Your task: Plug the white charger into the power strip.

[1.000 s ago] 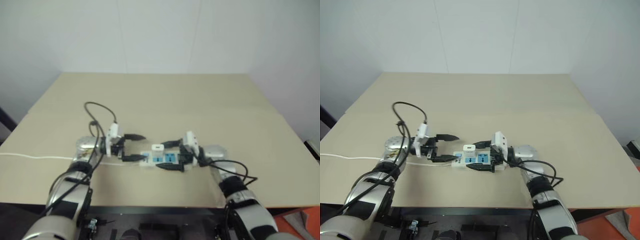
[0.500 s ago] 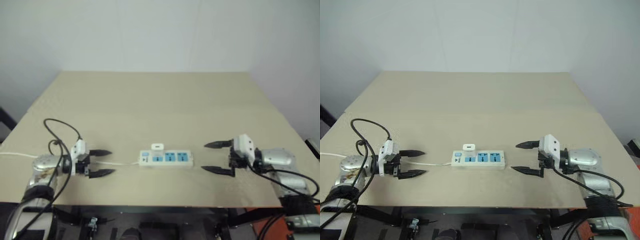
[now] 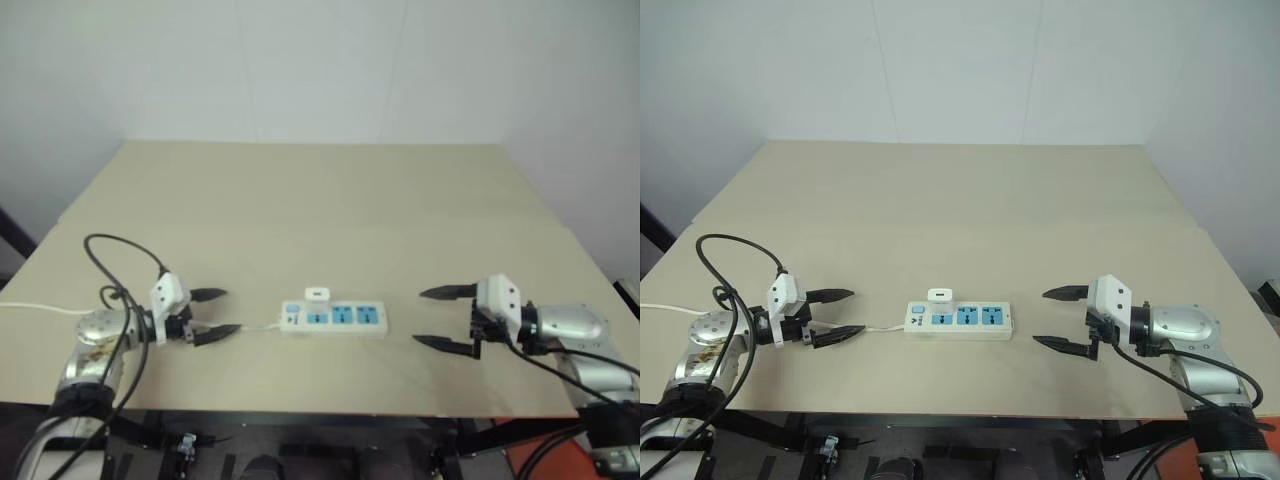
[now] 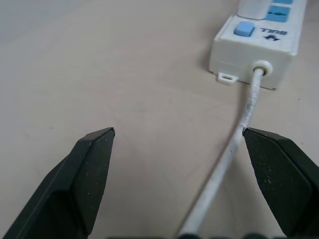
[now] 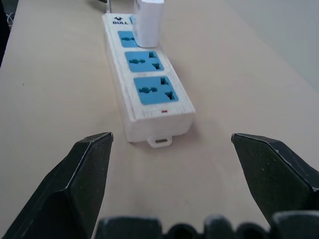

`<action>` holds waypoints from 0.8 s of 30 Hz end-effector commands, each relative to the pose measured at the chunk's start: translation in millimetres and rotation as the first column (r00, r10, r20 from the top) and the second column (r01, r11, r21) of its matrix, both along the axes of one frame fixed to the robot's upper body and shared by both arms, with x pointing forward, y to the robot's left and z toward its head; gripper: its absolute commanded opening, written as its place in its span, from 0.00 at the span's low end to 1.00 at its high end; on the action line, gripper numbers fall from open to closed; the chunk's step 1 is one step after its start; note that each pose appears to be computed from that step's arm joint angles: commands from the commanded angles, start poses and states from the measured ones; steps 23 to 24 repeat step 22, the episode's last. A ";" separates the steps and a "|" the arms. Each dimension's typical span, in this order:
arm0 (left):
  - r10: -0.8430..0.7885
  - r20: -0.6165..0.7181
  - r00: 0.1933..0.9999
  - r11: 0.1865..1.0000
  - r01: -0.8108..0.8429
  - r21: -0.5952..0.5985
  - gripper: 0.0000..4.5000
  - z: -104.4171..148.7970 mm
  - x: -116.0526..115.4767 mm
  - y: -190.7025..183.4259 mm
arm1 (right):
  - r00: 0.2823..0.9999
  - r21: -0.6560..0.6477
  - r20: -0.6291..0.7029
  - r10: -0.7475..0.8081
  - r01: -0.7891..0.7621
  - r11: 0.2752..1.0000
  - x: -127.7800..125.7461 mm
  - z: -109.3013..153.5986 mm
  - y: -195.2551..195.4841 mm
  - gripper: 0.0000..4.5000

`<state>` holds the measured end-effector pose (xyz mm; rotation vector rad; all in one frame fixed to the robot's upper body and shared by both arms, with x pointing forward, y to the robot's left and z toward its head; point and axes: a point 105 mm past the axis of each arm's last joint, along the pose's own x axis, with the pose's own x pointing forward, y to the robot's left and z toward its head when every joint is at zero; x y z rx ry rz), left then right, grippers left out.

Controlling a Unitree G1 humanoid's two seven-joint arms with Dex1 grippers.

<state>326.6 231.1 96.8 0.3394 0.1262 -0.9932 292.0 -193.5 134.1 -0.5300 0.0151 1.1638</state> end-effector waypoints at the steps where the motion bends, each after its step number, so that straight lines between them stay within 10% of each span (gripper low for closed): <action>1: 0.014 0.013 1.000 1.000 -0.014 -0.004 0.99 8.2 2.5 -1.6 | 0.998 -0.003 0.063 -0.008 0.008 1.000 -5.4 16.7 -1.2 1.00; 24: -0.037 -0.024 0.999 0.999 0.038 0.035 0.99 11.1 7.0 -4.0 | 0.987 0.028 0.120 -0.112 0.109 0.994 -14.5 28.6 2.2 1.00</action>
